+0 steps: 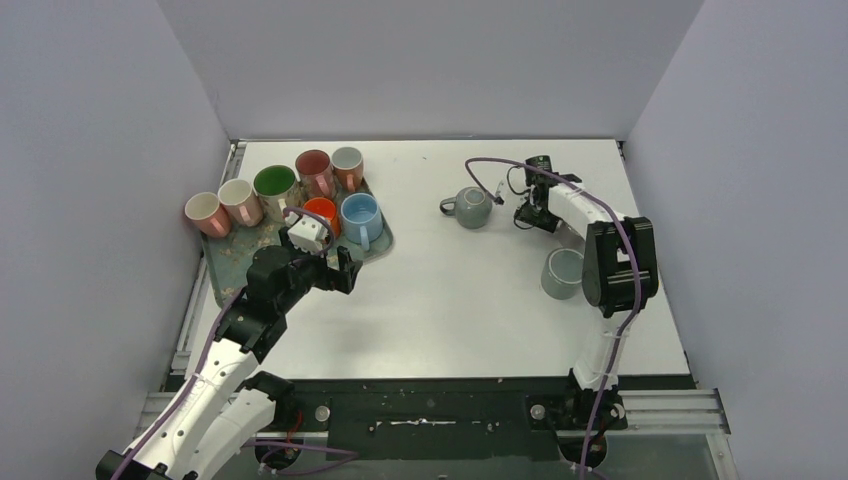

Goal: Turn the mug right side up
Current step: Turn over the cup at the center of the board.

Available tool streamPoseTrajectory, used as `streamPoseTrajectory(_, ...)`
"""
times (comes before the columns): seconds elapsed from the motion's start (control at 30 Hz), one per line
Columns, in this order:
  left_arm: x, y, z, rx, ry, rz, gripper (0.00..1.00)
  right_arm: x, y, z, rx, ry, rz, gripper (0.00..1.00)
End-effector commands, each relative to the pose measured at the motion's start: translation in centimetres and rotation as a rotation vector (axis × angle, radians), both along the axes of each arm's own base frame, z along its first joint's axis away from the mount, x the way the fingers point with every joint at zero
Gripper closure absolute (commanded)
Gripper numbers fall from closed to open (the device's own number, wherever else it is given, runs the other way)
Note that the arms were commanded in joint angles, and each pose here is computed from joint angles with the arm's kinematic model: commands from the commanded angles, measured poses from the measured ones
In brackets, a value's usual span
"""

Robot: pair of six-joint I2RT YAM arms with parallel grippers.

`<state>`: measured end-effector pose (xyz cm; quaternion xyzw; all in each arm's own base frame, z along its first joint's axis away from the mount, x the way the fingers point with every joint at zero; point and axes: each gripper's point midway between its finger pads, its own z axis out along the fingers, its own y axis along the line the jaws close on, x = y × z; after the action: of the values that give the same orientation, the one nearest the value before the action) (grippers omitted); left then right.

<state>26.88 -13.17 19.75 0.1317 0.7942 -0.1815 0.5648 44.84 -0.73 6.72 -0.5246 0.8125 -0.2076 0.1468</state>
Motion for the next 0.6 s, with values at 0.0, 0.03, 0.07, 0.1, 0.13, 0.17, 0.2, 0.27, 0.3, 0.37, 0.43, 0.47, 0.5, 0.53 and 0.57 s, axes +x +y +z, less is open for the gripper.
streamPoseTrajectory(0.0, 0.3, -0.3, 2.9, -0.014, -0.072, -0.012, 0.03, 0.7, -1.5, 1.0, -0.058, 0.042, 0.010, 0.61)
streamPoseTrajectory(0.03, 0.3, -0.3, 3.0, -0.015, -0.074, -0.013, 0.03, 0.8, -1.7, 0.8, -0.065, 0.051, 0.007, 0.62)
streamPoseTrajectory(0.07, 0.2, -0.2, 3.0, -0.015, -0.077, -0.013, 0.03, 0.7, -1.8, 0.6, -0.069, 0.060, 0.008, 0.65)
streamPoseTrajectory(0.1, 0.2, -0.2, 3.1, -0.015, -0.080, -0.013, 0.03, 0.7, -1.8, 0.5, -0.072, 0.066, 0.009, 0.65)
streamPoseTrajectory(0.13, 0.2, -0.2, 3.1, -0.015, -0.082, -0.011, 0.03, 0.6, -1.9, 0.4, -0.077, 0.075, 0.011, 0.66)
streamPoseTrajectory(0.17, 0.2, -0.2, 3.2, -0.015, -0.083, -0.010, 0.03, 0.5, -2.0, 0.3, -0.082, 0.082, 0.013, 0.66)
streamPoseTrajectory(0.2, 0.2, -0.2, 3.2, -0.015, -0.083, -0.010, 0.03, 0.5, -2.1, 0.3, -0.088, 0.083, 0.012, 0.67)
streamPoseTrajectory(0.27, 0.2, -0.2, 3.1, -0.014, -0.080, -0.010, 0.03, 0.5, -2.1, 0.6, -0.090, 0.087, 0.012, 0.71)
streamPoseTrajectory(0.3, 0.2, -0.2, 3.1, -0.014, -0.081, -0.010, 0.03, 0.6, -2.0, 0.8, -0.090, 0.083, 0.011, 0.74)
streamPoseTrajectory(0.37, 0.2, -0.2, 3.1, -0.014, -0.081, -0.010, 0.03, 0.8, -1.8, 1.5, -0.088, 0.066, 0.016, 0.78)
streamPoseTrajectory(0.43, 0.2, -0.2, 3.0, -0.014, -0.079, -0.012, 0.03, 1.1, -1.3, 2.4, -0.080, 0.038, 0.027, 0.83)
streamPoseTrajectory(0.47, 0.2, -0.2, 3.0, -0.013, -0.078, -0.013, 0.03, 1.3, -1.1, 2.8, -0.073, 0.023, 0.033, 0.88)
streamPoseTrajectory(0.5, 0.2, -0.2, 2.9, -0.012, -0.075, -0.012, 0.03, 1.5, -0.9, 3.2, -0.066, 0.004, 0.035, 0.96)
streamPoseTrajectory(0.53, 0.3, -0.2, 2.9, -0.010, -0.073, -0.009, 0.03, 1.8, -0.8, 3.8, -0.063, -0.023, 0.032, 1.00)
streamPoseTrajectory(0.57, 0.3, -0.1, 2.9, -0.009, -0.072, -0.004, 0.03, 2.0, -0.8, 4.3, -0.062, -0.046, 0.029, 1.00)
